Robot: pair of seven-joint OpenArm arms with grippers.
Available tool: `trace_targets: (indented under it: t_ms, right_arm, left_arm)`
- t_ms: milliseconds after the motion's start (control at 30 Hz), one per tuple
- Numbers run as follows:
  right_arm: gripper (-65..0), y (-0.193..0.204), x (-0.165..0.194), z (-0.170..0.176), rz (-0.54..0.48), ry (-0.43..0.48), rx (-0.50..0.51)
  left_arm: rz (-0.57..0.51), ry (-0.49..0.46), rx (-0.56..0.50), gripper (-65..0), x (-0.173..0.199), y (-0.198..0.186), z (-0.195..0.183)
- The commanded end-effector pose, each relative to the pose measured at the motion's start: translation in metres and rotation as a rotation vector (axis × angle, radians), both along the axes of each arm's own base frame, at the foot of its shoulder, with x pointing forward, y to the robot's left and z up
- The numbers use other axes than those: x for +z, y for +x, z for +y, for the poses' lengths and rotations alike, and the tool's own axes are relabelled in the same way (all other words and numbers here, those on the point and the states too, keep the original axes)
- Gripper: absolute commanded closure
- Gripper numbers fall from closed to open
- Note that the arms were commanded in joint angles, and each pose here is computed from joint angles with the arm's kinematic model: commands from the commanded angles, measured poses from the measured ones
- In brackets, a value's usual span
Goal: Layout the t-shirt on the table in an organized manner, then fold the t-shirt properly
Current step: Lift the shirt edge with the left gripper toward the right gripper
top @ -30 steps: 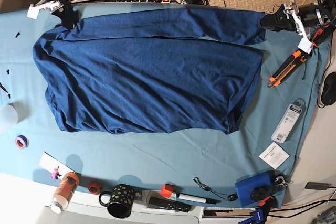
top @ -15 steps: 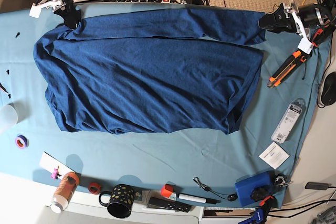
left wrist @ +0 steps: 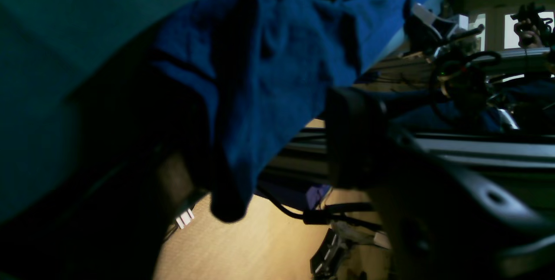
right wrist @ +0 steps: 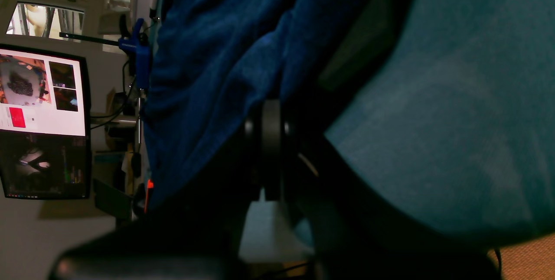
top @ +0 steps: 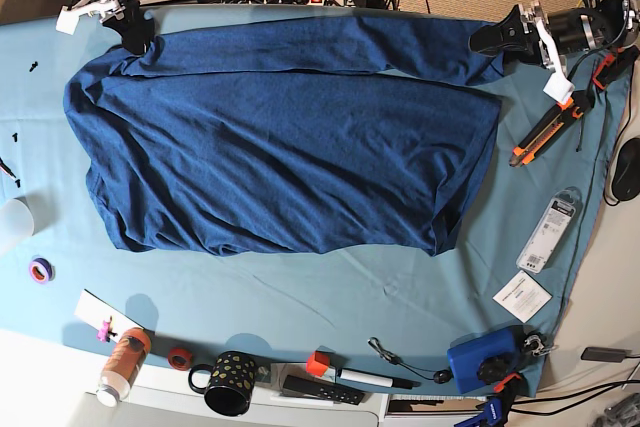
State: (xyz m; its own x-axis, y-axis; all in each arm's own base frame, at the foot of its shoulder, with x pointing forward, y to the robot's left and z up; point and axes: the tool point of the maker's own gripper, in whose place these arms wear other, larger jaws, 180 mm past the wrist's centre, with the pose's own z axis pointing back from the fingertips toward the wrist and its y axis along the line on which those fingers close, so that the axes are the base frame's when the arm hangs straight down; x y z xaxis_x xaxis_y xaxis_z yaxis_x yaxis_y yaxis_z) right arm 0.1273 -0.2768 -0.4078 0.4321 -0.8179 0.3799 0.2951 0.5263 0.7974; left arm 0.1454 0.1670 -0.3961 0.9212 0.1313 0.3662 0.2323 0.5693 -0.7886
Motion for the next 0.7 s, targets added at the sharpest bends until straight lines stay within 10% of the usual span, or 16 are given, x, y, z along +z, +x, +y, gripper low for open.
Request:
trace_targets:
  t_ms: [0,100,267,667]
  right_arm:
    - [0.0,-0.015,-0.014,0.008,0.097,0.001,0.057]
    - [0.0,-0.015,-0.012,0.008,0.091,0.003,0.054]
    - [0.0,0.003,0.02,0.002,-0.106,0.055,-0.009]
    - [0.0,-0.018,0.037,-0.015,-0.084,-0.046,-0.022]
  left_arm:
    - [0.073,0.046,-0.037,-24.8,-0.011,-0.015,0.004]
    - [0.083,0.044,-0.03,0.0,-0.011,-0.015,0.004]
    - [0.07,0.022,-0.022,0.0,-0.007,-0.012,0.003]
    - [0.043,0.023,-0.036,0.0,-0.003,-0.01,0.002]
